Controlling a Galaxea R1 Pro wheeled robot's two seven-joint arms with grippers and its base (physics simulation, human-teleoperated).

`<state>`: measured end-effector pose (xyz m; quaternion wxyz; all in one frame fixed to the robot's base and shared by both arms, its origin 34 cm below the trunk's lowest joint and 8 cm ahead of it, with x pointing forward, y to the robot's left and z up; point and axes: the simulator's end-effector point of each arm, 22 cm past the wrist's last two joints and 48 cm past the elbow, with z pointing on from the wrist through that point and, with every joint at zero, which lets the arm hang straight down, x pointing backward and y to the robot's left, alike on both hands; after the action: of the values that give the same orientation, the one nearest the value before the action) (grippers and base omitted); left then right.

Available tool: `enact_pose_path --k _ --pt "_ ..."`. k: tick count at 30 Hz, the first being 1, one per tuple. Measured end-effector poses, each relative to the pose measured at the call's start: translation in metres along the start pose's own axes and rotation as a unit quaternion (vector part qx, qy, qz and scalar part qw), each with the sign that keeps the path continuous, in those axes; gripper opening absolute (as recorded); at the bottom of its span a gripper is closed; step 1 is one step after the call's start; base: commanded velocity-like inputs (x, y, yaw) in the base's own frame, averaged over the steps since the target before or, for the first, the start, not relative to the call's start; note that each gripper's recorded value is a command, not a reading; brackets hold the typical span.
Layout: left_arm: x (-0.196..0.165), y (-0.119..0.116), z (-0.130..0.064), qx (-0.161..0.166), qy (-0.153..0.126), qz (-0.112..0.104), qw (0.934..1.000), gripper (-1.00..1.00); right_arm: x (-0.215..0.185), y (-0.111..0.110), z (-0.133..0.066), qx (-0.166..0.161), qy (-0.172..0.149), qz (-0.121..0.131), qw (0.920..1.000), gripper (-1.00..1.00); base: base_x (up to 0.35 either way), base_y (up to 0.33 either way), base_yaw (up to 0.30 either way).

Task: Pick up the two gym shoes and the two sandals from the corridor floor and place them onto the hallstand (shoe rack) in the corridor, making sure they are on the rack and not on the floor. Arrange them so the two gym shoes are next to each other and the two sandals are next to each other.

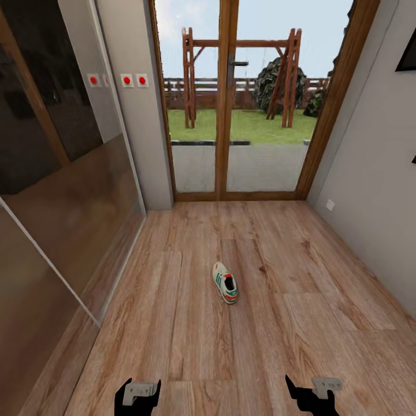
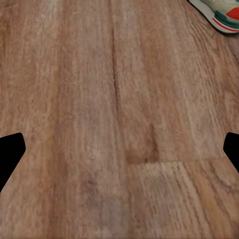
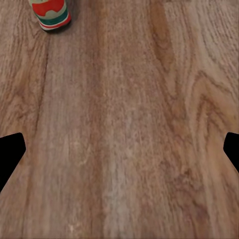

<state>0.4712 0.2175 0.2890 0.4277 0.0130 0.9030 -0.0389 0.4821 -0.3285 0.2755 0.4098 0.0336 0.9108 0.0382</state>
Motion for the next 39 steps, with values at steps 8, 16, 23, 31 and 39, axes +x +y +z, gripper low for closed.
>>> enact_pose_path --k 8,16,23,31,39 --pt "0.000 0.000 0.000 0.000 0.000 0.000 1.0000 1.00 0.000 0.000 0.000 0.000 0.000 0.000 1.0000 1.00 0.256 0.000 0.000" --pt "0.000 0.000 0.000 0.000 0.000 0.000 1.0000 1.00 0.000 0.000 0.000 0.000 0.000 0.000 1.0000 1.00 0.322 0.000 0.000" --pt "0.000 0.000 0.000 0.000 0.000 0.000 1.0000 1.00 0.000 0.001 0.000 -0.001 0.000 0.000 1.0000 1.00 0.331 0.000 0.000" --pt "0.000 -0.001 0.000 0.001 0.001 0.001 1.0000 1.00 0.000 0.001 0.000 -0.001 0.000 0.000 1.0000 1.00 0.268 0.000 0.000" --pt "-0.010 0.000 0.004 0.000 -0.008 0.003 1.0000 1.00 0.000 0.003 0.000 -0.002 0.000 0.000 1.0000 1.00 0.072 0.000 0.000"
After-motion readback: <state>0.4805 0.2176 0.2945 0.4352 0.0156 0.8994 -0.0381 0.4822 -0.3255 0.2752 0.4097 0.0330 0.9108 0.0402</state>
